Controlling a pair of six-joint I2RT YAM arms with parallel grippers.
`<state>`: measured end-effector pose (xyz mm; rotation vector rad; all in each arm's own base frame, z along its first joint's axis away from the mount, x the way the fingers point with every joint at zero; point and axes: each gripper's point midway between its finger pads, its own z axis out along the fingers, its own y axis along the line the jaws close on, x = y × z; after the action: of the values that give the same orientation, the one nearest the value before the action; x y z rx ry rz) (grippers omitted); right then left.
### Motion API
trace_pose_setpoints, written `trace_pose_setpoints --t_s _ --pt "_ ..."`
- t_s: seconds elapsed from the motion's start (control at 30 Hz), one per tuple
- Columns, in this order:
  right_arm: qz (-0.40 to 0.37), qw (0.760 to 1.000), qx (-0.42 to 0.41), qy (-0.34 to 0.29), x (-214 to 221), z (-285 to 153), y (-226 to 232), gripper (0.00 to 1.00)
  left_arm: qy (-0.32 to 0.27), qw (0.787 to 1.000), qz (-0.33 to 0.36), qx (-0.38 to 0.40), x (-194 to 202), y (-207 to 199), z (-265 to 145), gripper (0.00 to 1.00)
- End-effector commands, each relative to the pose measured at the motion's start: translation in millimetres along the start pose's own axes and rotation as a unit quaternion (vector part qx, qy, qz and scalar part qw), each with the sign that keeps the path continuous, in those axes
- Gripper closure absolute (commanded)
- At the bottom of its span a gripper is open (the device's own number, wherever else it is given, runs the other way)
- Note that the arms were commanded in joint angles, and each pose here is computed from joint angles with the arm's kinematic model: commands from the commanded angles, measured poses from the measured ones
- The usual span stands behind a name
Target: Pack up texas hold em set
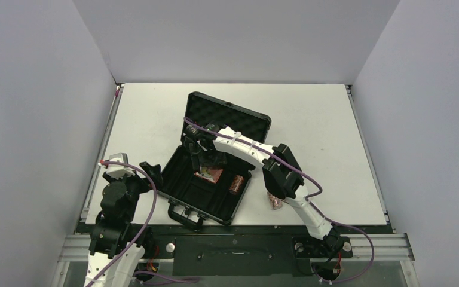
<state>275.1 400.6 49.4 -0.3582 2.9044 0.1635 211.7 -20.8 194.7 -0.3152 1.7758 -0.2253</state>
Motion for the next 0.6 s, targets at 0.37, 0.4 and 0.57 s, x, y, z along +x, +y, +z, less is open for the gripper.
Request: trace_pose_setpoints --t_s 0.37,0.4,0.57 --pt "0.012 0.998 -0.012 -0.066 -28 -46 -3 0.15 -0.021 1.0 -0.005 0.0 -12 -2 1 0.04" --pt "0.014 0.997 -0.012 -0.074 -31 -53 -5 0.15 -0.02 1.0 -0.005 0.001 -12 -2 1 0.04" --pt "0.016 0.994 -0.004 -0.109 -39 -83 -13 0.14 -0.019 1.0 -0.005 -0.001 -12 -1 2 0.04"
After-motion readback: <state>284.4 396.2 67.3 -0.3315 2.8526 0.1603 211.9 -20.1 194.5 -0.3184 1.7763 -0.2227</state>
